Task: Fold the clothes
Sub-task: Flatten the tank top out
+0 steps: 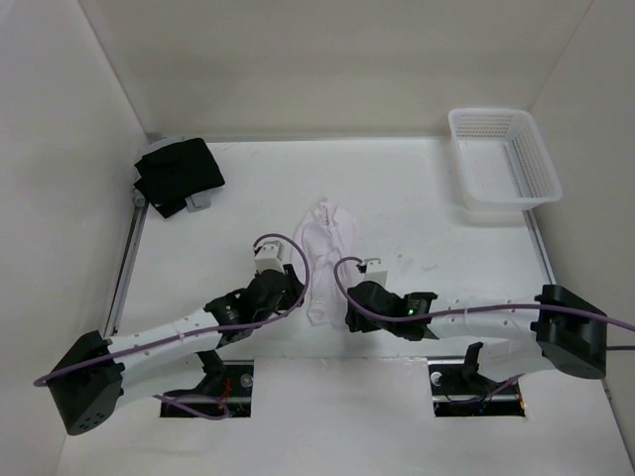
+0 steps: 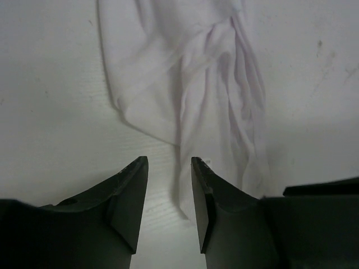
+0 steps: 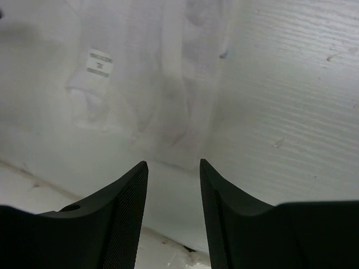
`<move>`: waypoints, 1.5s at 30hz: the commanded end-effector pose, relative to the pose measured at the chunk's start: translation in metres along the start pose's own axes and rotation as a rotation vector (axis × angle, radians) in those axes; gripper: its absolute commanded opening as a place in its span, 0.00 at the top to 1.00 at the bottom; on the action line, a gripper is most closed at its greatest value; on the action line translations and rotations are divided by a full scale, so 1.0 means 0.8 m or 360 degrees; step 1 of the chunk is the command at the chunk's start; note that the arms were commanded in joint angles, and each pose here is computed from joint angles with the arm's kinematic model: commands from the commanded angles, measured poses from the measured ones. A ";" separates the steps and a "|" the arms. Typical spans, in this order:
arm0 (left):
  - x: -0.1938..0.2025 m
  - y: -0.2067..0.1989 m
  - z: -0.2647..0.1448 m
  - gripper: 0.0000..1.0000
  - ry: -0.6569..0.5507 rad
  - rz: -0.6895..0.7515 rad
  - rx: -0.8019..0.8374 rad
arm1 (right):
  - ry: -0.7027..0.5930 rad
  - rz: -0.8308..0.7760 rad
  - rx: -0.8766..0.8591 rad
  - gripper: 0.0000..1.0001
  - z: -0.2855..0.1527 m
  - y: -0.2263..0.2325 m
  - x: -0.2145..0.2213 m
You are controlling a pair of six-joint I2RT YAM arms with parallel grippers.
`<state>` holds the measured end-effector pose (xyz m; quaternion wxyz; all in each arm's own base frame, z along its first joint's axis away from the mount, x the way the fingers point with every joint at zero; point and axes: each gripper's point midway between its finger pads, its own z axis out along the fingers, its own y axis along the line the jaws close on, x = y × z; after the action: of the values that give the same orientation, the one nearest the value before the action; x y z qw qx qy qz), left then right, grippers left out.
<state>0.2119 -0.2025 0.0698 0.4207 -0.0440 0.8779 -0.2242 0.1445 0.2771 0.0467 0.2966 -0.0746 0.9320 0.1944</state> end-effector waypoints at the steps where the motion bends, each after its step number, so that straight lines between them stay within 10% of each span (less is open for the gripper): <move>1: 0.021 0.003 -0.020 0.63 0.0037 0.0036 -0.0033 | -0.0010 -0.0004 0.0109 0.52 0.006 -0.006 0.000; 7: 0.071 -0.004 -0.034 0.59 0.0189 0.0106 0.0059 | 0.0042 -0.0015 0.0089 0.54 0.025 0.003 0.007; 15: 0.085 -0.003 -0.041 0.57 0.0217 0.0100 0.0100 | -0.0151 0.0107 -0.0004 0.98 0.014 0.006 -0.042; 25: 0.066 -0.008 -0.042 0.57 0.0137 0.0071 0.0103 | -0.0696 0.0281 -0.0147 0.97 -0.112 -0.018 -0.178; 45: 0.057 -0.159 -0.009 0.49 0.0064 0.0200 0.0317 | -0.0584 0.0420 0.0063 0.96 -0.096 -0.104 -0.116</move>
<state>0.1468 -0.2902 0.0574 0.3661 0.0681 0.8921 -0.2560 0.1966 0.1668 0.1251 0.4266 0.0854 0.8762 0.2075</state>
